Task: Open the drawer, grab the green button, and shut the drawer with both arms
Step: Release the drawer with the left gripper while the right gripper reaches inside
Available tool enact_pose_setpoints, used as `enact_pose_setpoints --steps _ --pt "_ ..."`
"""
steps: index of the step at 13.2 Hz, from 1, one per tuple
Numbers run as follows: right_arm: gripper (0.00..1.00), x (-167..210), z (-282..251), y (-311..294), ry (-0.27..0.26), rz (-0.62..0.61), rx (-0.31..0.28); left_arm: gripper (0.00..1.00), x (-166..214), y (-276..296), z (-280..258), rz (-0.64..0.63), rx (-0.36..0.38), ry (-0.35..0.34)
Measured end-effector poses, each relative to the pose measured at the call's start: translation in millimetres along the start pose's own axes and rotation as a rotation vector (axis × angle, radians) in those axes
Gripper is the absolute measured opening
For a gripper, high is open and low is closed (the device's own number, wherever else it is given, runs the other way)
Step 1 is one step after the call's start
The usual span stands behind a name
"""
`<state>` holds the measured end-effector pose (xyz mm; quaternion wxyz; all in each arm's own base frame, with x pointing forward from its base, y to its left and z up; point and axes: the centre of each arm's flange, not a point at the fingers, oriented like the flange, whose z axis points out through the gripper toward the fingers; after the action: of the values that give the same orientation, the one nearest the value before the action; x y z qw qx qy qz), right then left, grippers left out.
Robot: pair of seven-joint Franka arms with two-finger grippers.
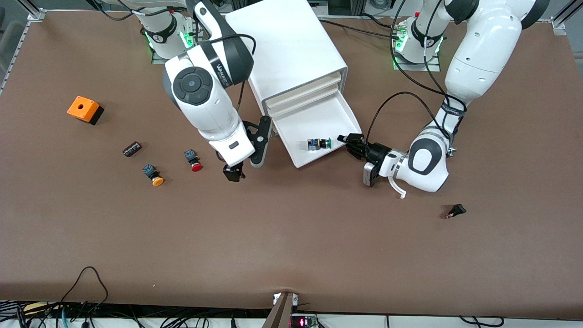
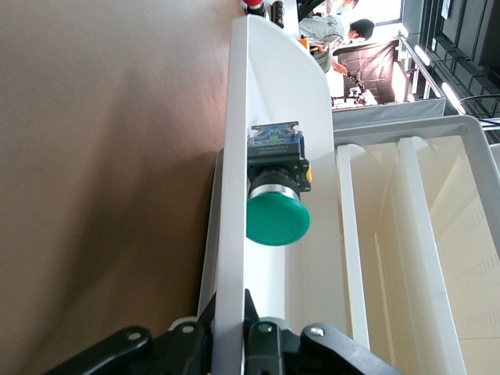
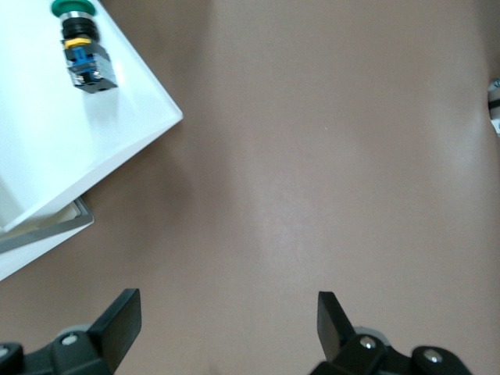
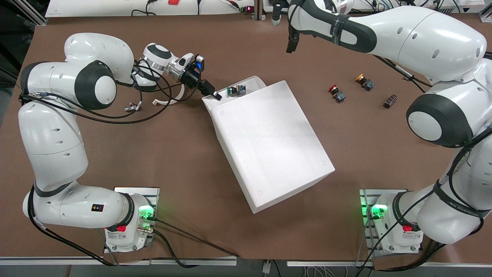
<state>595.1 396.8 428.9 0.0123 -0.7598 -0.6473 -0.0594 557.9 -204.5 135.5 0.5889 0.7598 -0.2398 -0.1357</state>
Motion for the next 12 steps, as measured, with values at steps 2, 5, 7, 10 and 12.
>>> enact_pose_setpoints --steps 2,5,7,10,12 --pt "1.0 17.5 8.6 -14.1 0.005 -0.031 -0.001 0.14 4.4 -3.3 -18.6 0.007 0.036 0.027" --pt "1.0 51.9 21.1 -44.9 0.014 -0.096 -0.012 0.44 13.8 -0.8 -39.0 0.029 0.074 0.056" --pt "1.0 64.9 19.2 -57.0 0.024 -0.121 -0.021 0.63 17.1 2.9 -45.7 0.045 0.094 0.039" --pt "1.0 87.7 17.9 -79.0 0.033 -0.167 -0.023 0.99 24.4 23.1 -83.3 0.026 0.15 -0.06" --pt "1.0 105.1 29.2 -94.7 0.029 -0.199 -0.016 1.0 30.0 46.8 -120.4 -0.022 0.219 -0.126"
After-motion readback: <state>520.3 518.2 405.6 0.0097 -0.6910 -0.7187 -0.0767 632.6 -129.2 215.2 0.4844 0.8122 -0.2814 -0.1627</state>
